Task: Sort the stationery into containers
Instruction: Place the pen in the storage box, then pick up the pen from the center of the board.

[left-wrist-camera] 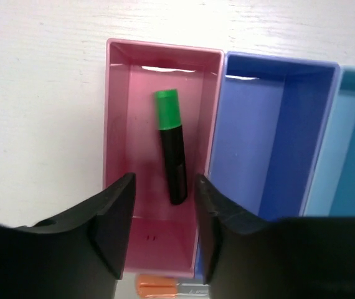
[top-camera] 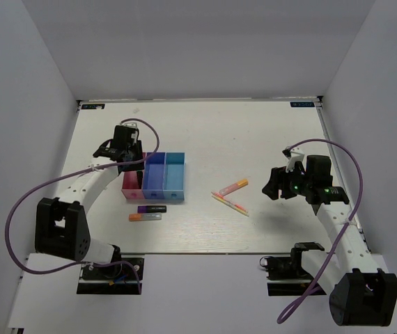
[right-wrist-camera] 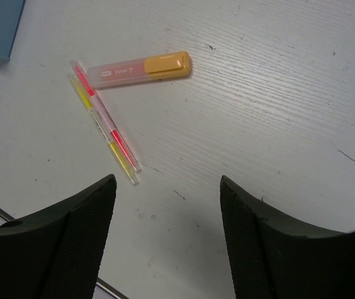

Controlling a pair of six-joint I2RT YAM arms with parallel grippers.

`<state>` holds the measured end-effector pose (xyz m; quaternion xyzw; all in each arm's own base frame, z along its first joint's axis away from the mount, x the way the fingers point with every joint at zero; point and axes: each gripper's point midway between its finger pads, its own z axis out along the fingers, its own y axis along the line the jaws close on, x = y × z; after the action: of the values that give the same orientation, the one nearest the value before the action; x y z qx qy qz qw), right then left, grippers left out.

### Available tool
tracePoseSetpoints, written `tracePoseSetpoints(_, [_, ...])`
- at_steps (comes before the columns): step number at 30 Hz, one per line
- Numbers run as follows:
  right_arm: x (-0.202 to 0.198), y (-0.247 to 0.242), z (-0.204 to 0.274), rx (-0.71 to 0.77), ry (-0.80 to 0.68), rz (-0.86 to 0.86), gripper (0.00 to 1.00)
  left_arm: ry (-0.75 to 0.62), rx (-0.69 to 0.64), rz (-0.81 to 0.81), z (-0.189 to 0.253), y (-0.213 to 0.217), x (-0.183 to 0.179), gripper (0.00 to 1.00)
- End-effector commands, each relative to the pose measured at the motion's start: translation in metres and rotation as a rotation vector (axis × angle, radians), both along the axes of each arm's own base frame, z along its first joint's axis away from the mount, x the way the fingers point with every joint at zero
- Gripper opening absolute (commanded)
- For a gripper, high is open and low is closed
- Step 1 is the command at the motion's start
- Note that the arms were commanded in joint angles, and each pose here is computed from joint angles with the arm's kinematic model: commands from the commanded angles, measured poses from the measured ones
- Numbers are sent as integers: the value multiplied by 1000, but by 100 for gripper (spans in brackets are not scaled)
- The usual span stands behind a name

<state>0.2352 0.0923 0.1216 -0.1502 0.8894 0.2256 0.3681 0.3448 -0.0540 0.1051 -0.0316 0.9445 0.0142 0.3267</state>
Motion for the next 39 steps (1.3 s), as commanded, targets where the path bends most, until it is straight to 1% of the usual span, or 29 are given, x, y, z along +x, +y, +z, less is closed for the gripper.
tracePoseSetpoints(1, [7, 2, 17, 6, -43, 11, 70, -89, -23, 27, 40, -4, -4, 50])
tracePoseSetpoints(2, [6, 3, 17, 8, -38, 11, 68, -105, -22, 40, 47, -5, -10, 37])
tracePoseSetpoints(3, [5, 3, 16, 8, -37, 14, 61, -111, -38, 38, 48, -9, -20, 21])
tracePoseSetpoints(4, [5, 3, 16, 9, -39, 19, 56, -104, -70, 45, 47, -18, -28, 8])
tracePoseSetpoints(5, [5, 4, 17, 12, -40, 24, 50, -91, -85, 39, 44, -23, -37, 6])
tracePoseSetpoints(6, [5, 4, 16, 13, -37, 25, 37, -72, -101, 3, 40, -37, -58, 4])
tracePoseSetpoints(7, [4, 5, 16, 14, -34, 30, 33, -54, -113, 5, 36, -42, -67, 4])
tracePoseSetpoints(8, [4, 5, 17, 15, -38, 28, 30, -20, -101, -10, 30, -43, -79, 7])
tracePoseSetpoints(9, [4, 5, 18, 16, -44, 32, 30, 6, -115, -77, 22, -53, -101, 12])
tracePoseSetpoints(10, [4, 5, 17, 16, -40, 31, 30, 32, -128, -194, 19, -64, -113, 28])
tracePoseSetpoints(11, [3, 6, 17, 20, -39, 33, 32, 47, -147, -273, 15, -70, -126, 35])
tracePoseSetpoints(12, [4, 6, 18, 20, -42, 32, 35, 95, -222, -413, 10, -90, -147, 41])
tracePoseSetpoints(13, [3, 7, 18, 21, -42, 38, 35, 81, -184, -552, 9, -95, -156, 49])
tracePoseSetpoints(14, [3, 7, 19, 27, -42, 40, 37, 107, -183, -630, 3, -101, -168, 49])
tracePoseSetpoints(15, [3, 8, 17, 28, -35, 42, 39, 118, -146, -698, -1, -104, -173, 49])
tracePoseSetpoints(17, [2, 10, 17, 36, -31, 49, 39, 139, -80, -802, -7, -107, -180, 47])
tracePoseSetpoints(18, [2, 10, 18, 36, -29, 49, 39, 131, -31, -791, -10, -103, -175, 46])
tracePoseSetpoints(19, [2, 10, 17, 36, -27, 49, 40, 150, 22, -865, -16, -107, -175, 46])
tracePoseSetpoints(21, [2, 9, 16, 37, -24, 46, 40, 157, 66, -889, -23, -110, -168, 46])
tracePoseSetpoints(22, [2, 9, 15, 36, -22, 45, 40, 158, 88, -902, -22, -113, -162, 47])
tracePoseSetpoints(23, [1, 10, 16, 38, -23, 48, 40, 150, 103, -913, -23, -116, -158, 51])
tracePoseSetpoints(24, [2, 10, 16, 38, -22, 51, 40, 393, -652, -1360, 23, -198, -271, 52])
tracePoseSetpoints(25, [1, 10, 15, 39, -19, 50, 40, 185, 153, -927, -32, -116, -153, 55])
tracePoseSetpoints(26, [2, 10, 16, 37, -25, 51, 40, 197, 190, -945, -35, -115, -150, 57])
tracePoseSetpoints(27, [2, 10, 16, 39, -24, 49, 40, 201, 213, -960, -37, -114, -148, 63])
tracePoseSetpoints(28, [2, 10, 18, 41, -28, 51, 40, 221, 261, -955, -43, -109, -143, 63])
tracePoseSetpoints(31, [0, 12, 16, 45, -17, 60, 41, 195, 302, -971, -43, -110, -133, 65])
tracePoseSetpoints(33, [0, 12, 17, 48, -17, 62, 41, 203, 328, -973, -45, -108, -129, 65])
tracePoseSetpoints(39, [1, 12, 15, 45, -15, 61, 41, 172, 352, -991, -51, -105, -126, 65])
